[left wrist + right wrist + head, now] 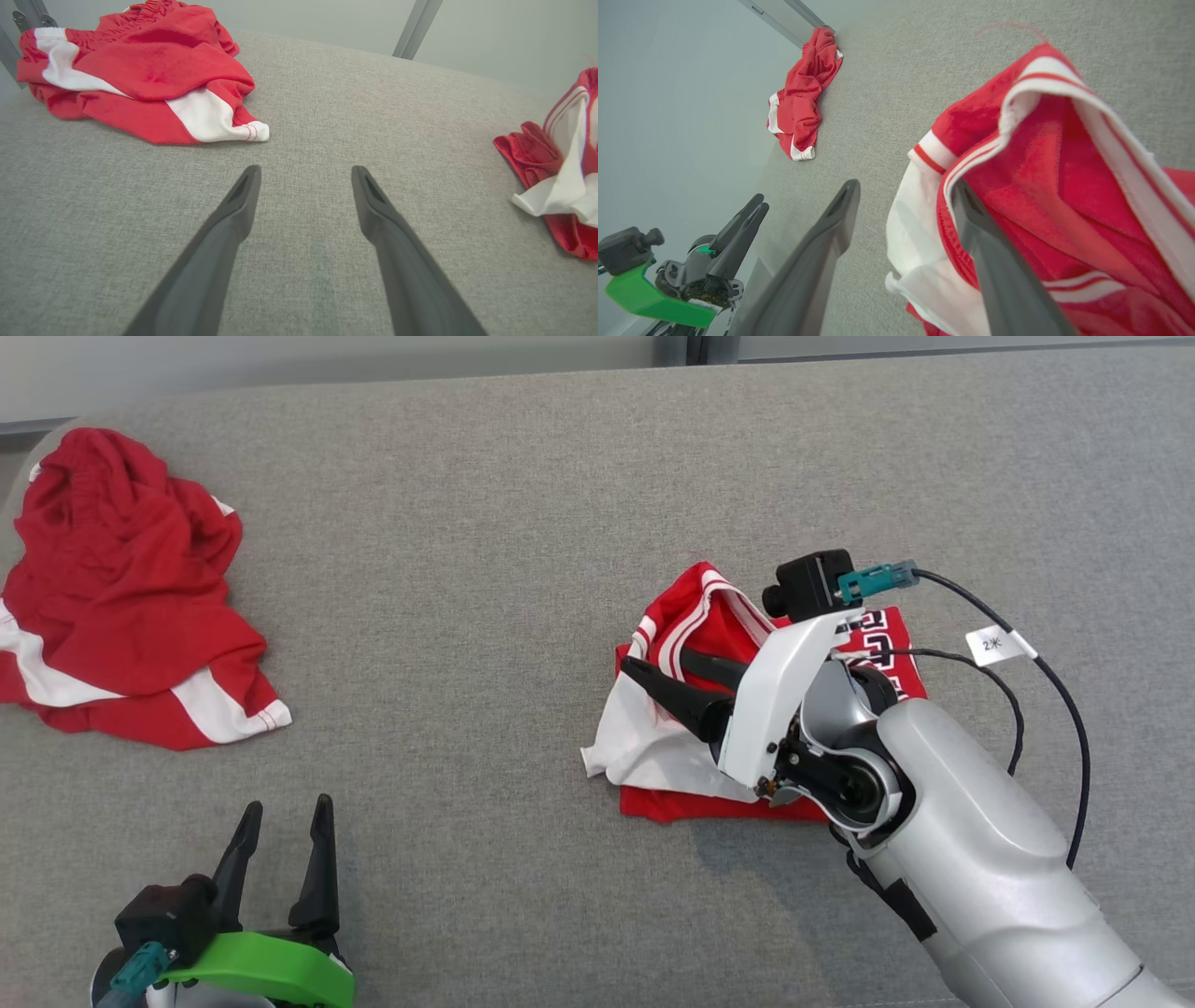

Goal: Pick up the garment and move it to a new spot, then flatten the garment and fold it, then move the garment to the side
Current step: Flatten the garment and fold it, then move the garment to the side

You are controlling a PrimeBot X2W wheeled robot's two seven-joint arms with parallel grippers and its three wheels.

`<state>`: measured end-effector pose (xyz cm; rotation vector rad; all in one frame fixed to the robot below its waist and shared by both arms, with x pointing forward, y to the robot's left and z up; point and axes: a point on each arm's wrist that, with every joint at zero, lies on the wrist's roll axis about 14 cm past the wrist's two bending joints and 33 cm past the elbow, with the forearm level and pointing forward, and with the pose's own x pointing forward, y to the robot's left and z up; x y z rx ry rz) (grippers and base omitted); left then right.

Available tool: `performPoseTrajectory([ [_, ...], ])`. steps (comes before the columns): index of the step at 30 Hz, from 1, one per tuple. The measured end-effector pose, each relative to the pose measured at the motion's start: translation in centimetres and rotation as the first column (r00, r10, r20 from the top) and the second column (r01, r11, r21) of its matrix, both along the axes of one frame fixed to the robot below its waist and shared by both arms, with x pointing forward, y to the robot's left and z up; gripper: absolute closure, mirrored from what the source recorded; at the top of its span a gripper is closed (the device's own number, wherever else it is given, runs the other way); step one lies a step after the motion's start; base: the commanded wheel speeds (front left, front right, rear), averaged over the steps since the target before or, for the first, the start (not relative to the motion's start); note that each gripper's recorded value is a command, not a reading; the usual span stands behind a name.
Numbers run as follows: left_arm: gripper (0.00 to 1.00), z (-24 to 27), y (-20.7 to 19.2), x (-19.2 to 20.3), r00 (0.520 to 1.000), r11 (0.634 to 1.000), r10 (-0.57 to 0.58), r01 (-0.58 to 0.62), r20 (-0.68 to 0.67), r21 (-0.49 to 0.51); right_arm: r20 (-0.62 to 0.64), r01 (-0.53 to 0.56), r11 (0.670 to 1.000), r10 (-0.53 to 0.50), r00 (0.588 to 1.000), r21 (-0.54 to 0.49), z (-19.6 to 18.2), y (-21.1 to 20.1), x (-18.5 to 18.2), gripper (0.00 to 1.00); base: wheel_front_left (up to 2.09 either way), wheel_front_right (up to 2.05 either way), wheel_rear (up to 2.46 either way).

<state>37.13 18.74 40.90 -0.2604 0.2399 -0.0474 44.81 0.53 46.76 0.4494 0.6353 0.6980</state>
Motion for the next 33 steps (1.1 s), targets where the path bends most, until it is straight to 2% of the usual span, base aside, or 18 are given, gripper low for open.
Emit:
performPoseTrajectory([
  [4, 0.00, 0.0, 0.1, 0.2, 1.000, 1.000, 0.001, -0.001, 0.002, 0.003, 0.059, -0.030, 0.999, 0.028, 0.998, 0.036, 2.5, 0.6, 0.1, 0.00, 0.00, 0.00, 0.00],
  [7, 0.00, 0.1, 0.2, 0.3, 1.000, 1.000, 0.004, -0.004, 0.007, 0.003, 0.121, -0.065, 0.994, 0.054, 0.991, 0.091, 5.7, 0.6, 0.0, 0.00, 0.00, 0.00, 0.00],
  [9, 0.00, 0.2, 0.3, 0.4, 1.000, 1.000, 0.006, -0.006, 0.008, 0.002, 0.158, -0.035, 0.991, 0.015, 0.987, 0.128, 7.5, -1.2, 0.6, 0.00, 0.00, 0.00, 0.00],
  [11, 0.00, 0.2, 0.2, 0.5, 1.000, 1.000, 0.006, -0.006, 0.011, -0.001, 0.179, 0.018, 0.997, -0.033, 0.983, 0.081, 7.7, -4.6, 1.2, 0.00, 0.00, 0.00, 0.00],
  [13, 0.00, 0.2, 0.1, 0.5, 1.000, 1.000, 0.007, -0.007, 0.010, -0.005, 0.160, 0.099, 0.995, -0.098, 0.982, 0.000, 6.2, -8.9, 1.7, 0.00, 0.00, 0.00, 0.00],
  [16, 0.00, 0.0, -0.2, 0.6, 1.000, 1.000, 0.008, -0.008, 0.007, -0.014, 0.078, 0.190, 0.971, -0.181, 0.980, -0.144, 2.5, -14.6, 1.1, 0.00, 0.00, 0.00, 0.00],
  [20, 0.00, -0.5, -0.8, 0.7, 1.000, 1.000, -0.001, 0.001, -0.006, -0.026, -0.062, 0.231, 0.944, -0.251, 0.966, -0.235, -2.2, -18.2, -0.9, 0.00, 0.00, 0.00, 0.00],
  [25, 0.00, -1.4, -1.0, 0.9, 1.000, 0.999, -0.012, 0.011, -0.028, -0.032, -0.130, 0.271, 0.930, -0.309, 0.942, -0.247, -4.7, -19.4, -1.6, 0.00, 0.00, 0.00, 0.00],
  [31, 0.00, -1.4, -1.0, 1.6, 1.000, 0.999, -0.018, 0.017, -0.024, -0.031, -0.204, 0.264, 0.943, -0.305, 0.930, -0.203, -6.5, -17.4, -1.4, 0.00, 0.00, 0.00, 0.00],
  [33, 0.00, -1.5, -0.9, 1.5, 0.999, 0.999, -0.016, 0.015, -0.027, -0.029, -0.210, 0.255, 0.942, -0.301, 0.930, -0.219, -7.1, -17.1, -1.1, 0.00, 0.00, 0.00, 0.00],
])
